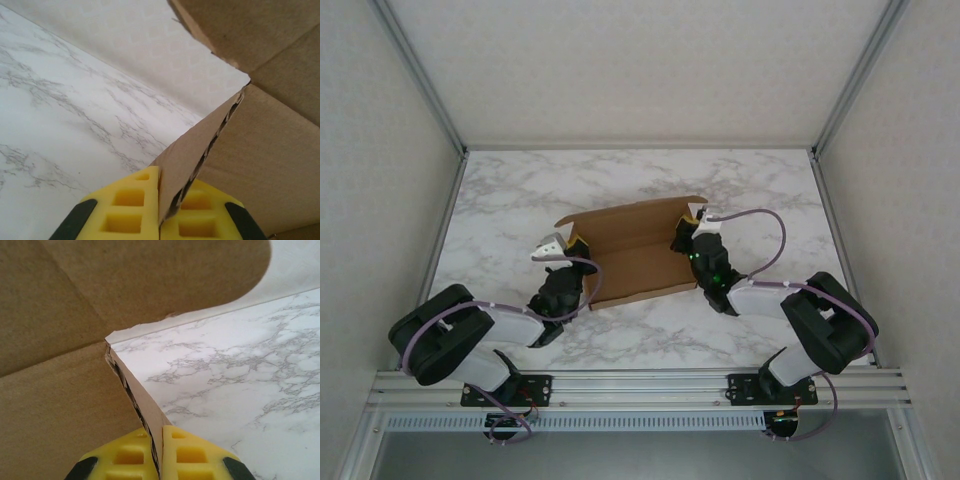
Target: Fold the paper box
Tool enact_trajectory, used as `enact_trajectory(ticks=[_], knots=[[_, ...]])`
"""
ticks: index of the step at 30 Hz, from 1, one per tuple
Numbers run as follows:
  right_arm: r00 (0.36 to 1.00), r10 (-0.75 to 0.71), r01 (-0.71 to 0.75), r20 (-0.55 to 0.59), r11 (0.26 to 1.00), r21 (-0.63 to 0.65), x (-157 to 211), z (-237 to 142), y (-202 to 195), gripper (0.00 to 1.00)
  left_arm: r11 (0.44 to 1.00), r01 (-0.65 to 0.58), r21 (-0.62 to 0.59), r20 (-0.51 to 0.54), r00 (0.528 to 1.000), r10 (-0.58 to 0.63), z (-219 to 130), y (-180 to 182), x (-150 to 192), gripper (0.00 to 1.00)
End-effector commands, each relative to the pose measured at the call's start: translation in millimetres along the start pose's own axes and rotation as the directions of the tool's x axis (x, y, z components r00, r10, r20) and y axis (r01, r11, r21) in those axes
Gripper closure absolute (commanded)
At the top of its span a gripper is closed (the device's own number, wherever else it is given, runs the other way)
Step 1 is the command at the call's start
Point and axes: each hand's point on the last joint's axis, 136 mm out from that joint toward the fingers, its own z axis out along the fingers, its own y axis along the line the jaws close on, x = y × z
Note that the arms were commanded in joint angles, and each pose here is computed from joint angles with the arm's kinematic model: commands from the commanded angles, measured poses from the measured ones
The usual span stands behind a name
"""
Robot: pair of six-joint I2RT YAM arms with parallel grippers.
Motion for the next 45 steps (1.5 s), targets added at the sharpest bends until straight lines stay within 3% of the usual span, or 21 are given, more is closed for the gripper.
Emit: enact_trajectory(ticks=[1,7,11,25,33,45], knots=[[0.994,-0.005,0.015,-0.112,0.996,0.088,40.3,-9.3,-28.6,1.00,0.994,-0.080,-0.080,-0.105,0.992,0.072,-12.9,31.2,38.3,1.00],[0.992,0.001,0.011,-0.129,0.995,0.096,50.7,-16.8,-37.4,1.00,0.985,-0.135,-0.105,-0.119,0.985,0.122,-21.0,39.7,49.3,1.00],[0.988,-0.001,0.018,-0.157,0.994,0.107,62.1,-23.5,-45.4,0.94,0.979,-0.172,-0.108,-0.124,0.980,0.158,-23.8,41.9,53.6,1.00],[0.978,0.052,-0.020,-0.204,0.987,0.160,82.3,-36.1,-61.2,0.97,0.958,-0.248,-0.144,-0.145,0.963,0.228,-34.9,60.7,64.2,1.00],[0.978,0.037,-0.006,-0.204,0.988,0.152,68.3,-35.3,-52.8,0.85,0.929,-0.333,-0.159,-0.146,0.939,0.312,-35.6,64.1,64.8,1.00],[0.984,0.033,-0.008,-0.174,0.990,0.144,46.9,-51.4,-52.5,0.53,0.904,-0.403,-0.144,-0.154,0.911,0.382,-33.2,60.5,69.4,1.00]])
